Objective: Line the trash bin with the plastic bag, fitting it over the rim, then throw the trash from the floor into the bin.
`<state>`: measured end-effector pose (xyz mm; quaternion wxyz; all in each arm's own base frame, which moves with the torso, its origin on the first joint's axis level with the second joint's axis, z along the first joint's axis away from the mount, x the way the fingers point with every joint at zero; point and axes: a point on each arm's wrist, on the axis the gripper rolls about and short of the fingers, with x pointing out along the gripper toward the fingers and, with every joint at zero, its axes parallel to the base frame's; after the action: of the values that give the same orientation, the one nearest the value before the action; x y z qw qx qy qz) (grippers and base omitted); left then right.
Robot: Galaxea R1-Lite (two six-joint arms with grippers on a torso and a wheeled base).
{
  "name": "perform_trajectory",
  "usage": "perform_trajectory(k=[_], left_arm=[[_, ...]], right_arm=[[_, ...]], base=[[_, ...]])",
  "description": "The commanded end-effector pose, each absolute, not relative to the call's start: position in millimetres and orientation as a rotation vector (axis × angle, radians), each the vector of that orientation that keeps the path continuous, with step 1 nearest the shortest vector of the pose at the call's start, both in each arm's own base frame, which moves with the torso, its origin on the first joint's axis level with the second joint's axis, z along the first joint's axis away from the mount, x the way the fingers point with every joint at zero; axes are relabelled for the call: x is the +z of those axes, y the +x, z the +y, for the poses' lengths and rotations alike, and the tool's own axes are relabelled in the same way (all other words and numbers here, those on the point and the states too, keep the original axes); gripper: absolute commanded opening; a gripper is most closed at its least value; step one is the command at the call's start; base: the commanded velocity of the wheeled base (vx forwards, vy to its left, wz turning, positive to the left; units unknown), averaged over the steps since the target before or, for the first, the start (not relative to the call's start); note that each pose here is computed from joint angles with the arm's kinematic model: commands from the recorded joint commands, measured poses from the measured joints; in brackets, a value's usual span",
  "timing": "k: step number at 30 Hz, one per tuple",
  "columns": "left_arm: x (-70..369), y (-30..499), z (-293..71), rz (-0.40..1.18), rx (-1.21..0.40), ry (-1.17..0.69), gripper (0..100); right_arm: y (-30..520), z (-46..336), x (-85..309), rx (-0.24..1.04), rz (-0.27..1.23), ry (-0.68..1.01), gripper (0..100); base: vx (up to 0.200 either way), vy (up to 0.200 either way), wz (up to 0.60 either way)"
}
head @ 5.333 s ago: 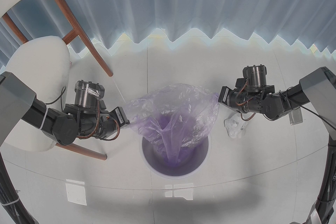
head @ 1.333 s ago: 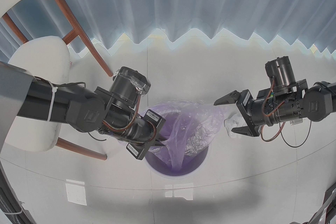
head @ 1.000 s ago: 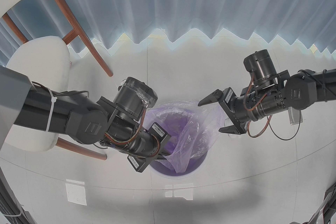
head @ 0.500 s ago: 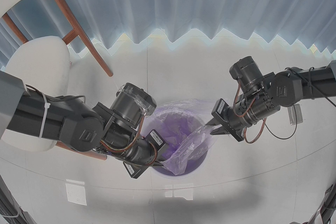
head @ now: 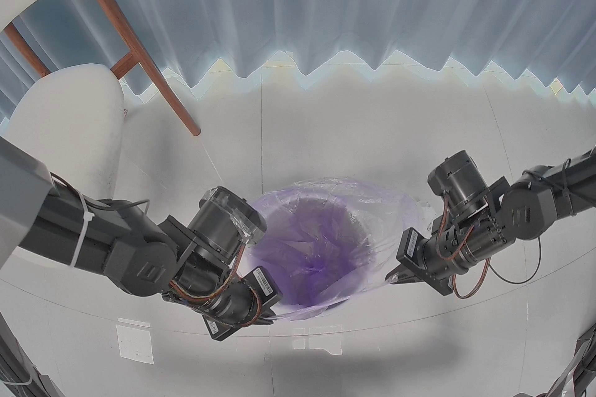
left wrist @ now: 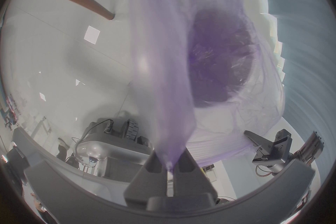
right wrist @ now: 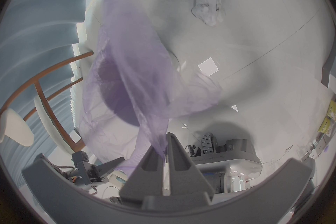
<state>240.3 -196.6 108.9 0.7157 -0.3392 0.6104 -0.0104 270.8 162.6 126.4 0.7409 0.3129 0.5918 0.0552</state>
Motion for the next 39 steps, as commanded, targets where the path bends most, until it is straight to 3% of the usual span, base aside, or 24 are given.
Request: perform_trajectory(k=[1, 8, 21, 22, 39], left_arm=[[87.2, 236.5, -194.7, 1.403, 0.039, -0.702, 0], [54.5, 233.1, -193.1, 1.422, 0.129, -0.561, 0], [33.8, 240.1, -202.5, 1.371, 0.117, -0.484, 0], [22.2, 238.3, -204.2, 1.368, 0.124, -0.399, 0], [4.1, 248.1, -230.9, 1.337, 0.059, -0.270, 0]], right_arm=[[259.9, 158.1, 101.9, 0.098, 1.337, 0.642, 0], [253.3, 166.1, 77.9, 0.096, 1.341, 0.572, 0], [263.6, 180.6, 49.2, 0.068, 1.289, 0.490, 0], [267.8, 181.5, 34.7, 0.013, 1.271, 0.419, 0], [277.0, 188.8, 8.7, -0.039, 1.277, 0.371, 0]], base=[[0.000, 0.000, 0.00], [0.000, 0.000, 0.00], [0.000, 0.000, 0.00], [0.000, 0.000, 0.00], [0.000, 0.000, 0.00]])
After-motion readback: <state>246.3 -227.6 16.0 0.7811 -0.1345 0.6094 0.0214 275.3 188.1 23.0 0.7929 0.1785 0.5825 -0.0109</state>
